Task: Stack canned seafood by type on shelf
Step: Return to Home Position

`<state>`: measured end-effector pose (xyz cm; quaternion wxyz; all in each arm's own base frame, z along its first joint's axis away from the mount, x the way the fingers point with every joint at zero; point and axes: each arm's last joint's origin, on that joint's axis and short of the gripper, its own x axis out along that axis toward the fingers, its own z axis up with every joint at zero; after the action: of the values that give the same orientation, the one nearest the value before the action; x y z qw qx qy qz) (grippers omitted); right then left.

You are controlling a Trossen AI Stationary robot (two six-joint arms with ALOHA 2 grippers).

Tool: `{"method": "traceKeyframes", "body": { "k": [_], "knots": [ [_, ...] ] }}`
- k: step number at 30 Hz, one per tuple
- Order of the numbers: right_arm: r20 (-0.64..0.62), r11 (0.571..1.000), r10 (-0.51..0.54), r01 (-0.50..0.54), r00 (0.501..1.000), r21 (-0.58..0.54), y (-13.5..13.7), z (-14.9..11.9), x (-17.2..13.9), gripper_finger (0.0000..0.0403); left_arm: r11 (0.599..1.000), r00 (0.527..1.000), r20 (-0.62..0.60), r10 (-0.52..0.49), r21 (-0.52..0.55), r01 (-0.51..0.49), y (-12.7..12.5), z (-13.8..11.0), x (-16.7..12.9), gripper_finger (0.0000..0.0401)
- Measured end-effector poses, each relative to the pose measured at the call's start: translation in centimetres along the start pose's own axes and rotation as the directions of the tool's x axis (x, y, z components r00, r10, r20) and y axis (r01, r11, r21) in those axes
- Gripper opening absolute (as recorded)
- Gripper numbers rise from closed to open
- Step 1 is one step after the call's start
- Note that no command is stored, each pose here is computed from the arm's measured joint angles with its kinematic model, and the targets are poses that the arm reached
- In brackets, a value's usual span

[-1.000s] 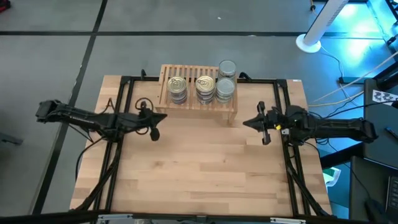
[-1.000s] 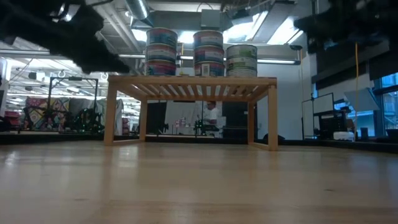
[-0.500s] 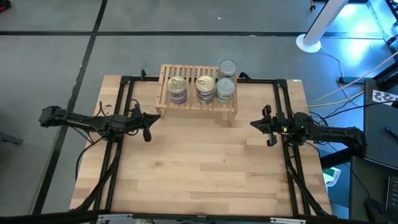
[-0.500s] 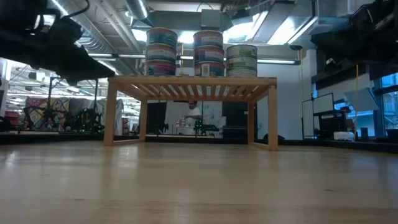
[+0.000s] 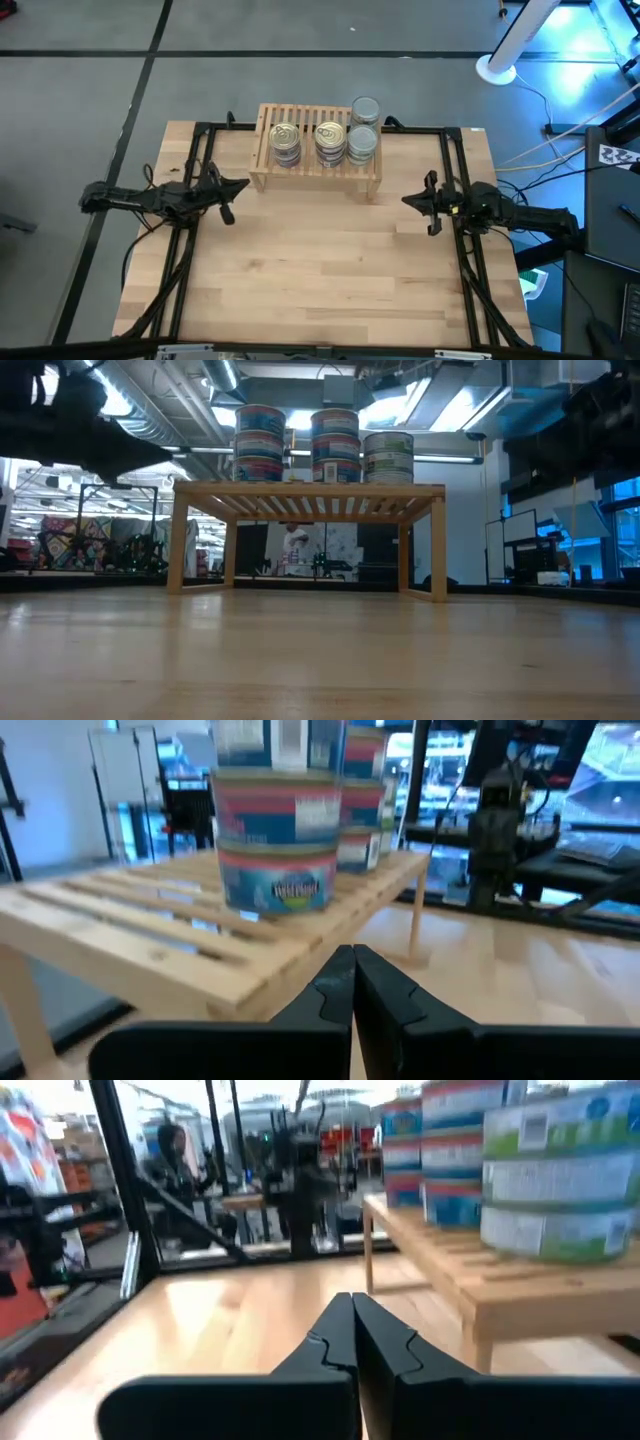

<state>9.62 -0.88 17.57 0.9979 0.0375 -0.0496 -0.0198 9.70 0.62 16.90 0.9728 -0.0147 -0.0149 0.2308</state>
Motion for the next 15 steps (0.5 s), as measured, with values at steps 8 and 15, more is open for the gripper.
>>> {"method": "traceKeyframes", "body": {
  "k": [8, 15],
  "knots": [
    [-0.066, 0.999, -0.041, 0.040, 0.997, -0.011, -0.16, -0.66, 0.00, 0.0001, 0.998, 0.999, 0.039, 0.003, 0.055, -0.005, 0.17, 0.39, -0.27, 0.0001],
    [-0.106, 0.997, -0.077, 0.076, 0.991, -0.012, -0.30, -1.04, 0.18, 0.0001, 0.997, 0.999, 0.039, 0.018, 0.068, -0.020, 0.25, 0.39, -0.25, 0.0001]
  ]
}}
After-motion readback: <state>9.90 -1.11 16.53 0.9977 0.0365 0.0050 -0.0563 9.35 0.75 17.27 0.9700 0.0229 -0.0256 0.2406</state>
